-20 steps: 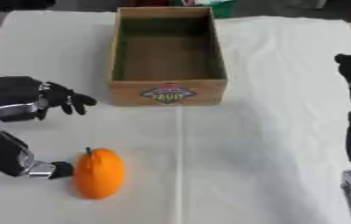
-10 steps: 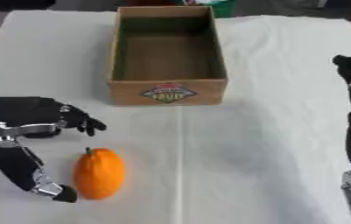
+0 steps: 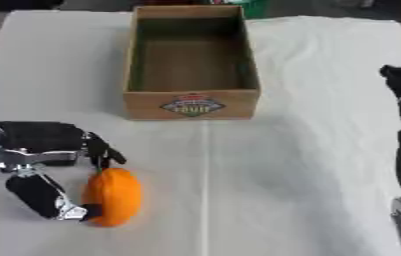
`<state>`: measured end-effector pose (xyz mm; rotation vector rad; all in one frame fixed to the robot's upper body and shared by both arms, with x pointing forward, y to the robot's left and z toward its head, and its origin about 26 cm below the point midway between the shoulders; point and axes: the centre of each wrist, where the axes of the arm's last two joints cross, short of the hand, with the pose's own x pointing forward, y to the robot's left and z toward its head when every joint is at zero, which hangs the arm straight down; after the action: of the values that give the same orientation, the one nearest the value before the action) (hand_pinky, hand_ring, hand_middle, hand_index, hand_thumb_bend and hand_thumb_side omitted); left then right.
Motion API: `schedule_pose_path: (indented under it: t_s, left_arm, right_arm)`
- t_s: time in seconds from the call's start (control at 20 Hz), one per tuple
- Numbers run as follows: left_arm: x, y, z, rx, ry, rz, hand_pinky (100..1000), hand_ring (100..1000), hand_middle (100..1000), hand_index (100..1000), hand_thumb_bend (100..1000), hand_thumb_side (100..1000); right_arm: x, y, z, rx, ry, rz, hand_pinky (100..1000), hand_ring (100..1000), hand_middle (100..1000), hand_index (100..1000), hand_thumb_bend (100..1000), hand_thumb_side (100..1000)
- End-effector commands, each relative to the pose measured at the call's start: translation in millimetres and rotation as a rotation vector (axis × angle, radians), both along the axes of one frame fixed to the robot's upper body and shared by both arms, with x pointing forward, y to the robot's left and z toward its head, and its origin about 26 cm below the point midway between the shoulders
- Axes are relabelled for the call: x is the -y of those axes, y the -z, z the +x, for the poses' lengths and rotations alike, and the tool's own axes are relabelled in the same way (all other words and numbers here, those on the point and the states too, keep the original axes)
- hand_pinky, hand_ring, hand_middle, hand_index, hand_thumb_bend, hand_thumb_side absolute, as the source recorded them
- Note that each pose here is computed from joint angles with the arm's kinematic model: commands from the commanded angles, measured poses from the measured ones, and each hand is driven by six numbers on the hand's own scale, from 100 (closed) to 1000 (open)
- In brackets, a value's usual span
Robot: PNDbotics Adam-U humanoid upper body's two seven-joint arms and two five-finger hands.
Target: Pick up objects on the table and place them in the box.
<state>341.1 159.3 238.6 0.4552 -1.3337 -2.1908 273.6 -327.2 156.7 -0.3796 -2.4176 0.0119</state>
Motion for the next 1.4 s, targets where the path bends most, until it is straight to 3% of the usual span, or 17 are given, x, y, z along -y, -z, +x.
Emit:
schedule_pose_path:
  t_s: [0.05,0.3,0.5,0.75,0.95,1.2,1.4]
  left_arm:
    - [-1,-10.8,-4.5,0.025,0.000,-0.027,477,666,637,893,348,487]
    - [0,-11.8,-8.1,-0.009,0.006,-0.056,453,644,616,820,260,428]
    - [-1,-14.3,-9.2,-0.040,-0.004,-0.089,411,604,587,732,100,345]
    - [-4,-21.5,-12.1,-0.043,-0.023,-0.150,348,562,582,726,100,282]
    - [-6,-26.5,-13.4,-0.037,-0.036,-0.179,326,551,589,735,100,372]
    - [-14,-41.4,-16.2,0.061,-0.055,-0.218,293,529,576,723,100,389]
    - [-20,-61.2,-19.8,0.197,-0.066,-0.272,271,512,559,707,100,384]
  right_arm:
    - [0,-7.0,-2.3,0.020,0.001,-0.021,945,865,691,935,100,1000]
    - [1,-6.8,-2.5,0.020,0.005,-0.019,945,864,691,936,100,1000]
    - [1,-6.5,-2.6,0.020,0.007,-0.017,946,864,691,937,100,1000]
    - [1,-6.0,-2.9,0.018,0.010,-0.016,947,864,691,937,100,1000]
    - [1,-5.4,-3.2,0.015,0.012,-0.017,947,864,690,937,100,1000]
    - [1,-5.6,-3.3,0.016,0.015,-0.018,947,865,690,937,100,1000]
    - [1,-6.1,-3.1,0.017,0.014,-0.018,948,865,690,937,100,1000]
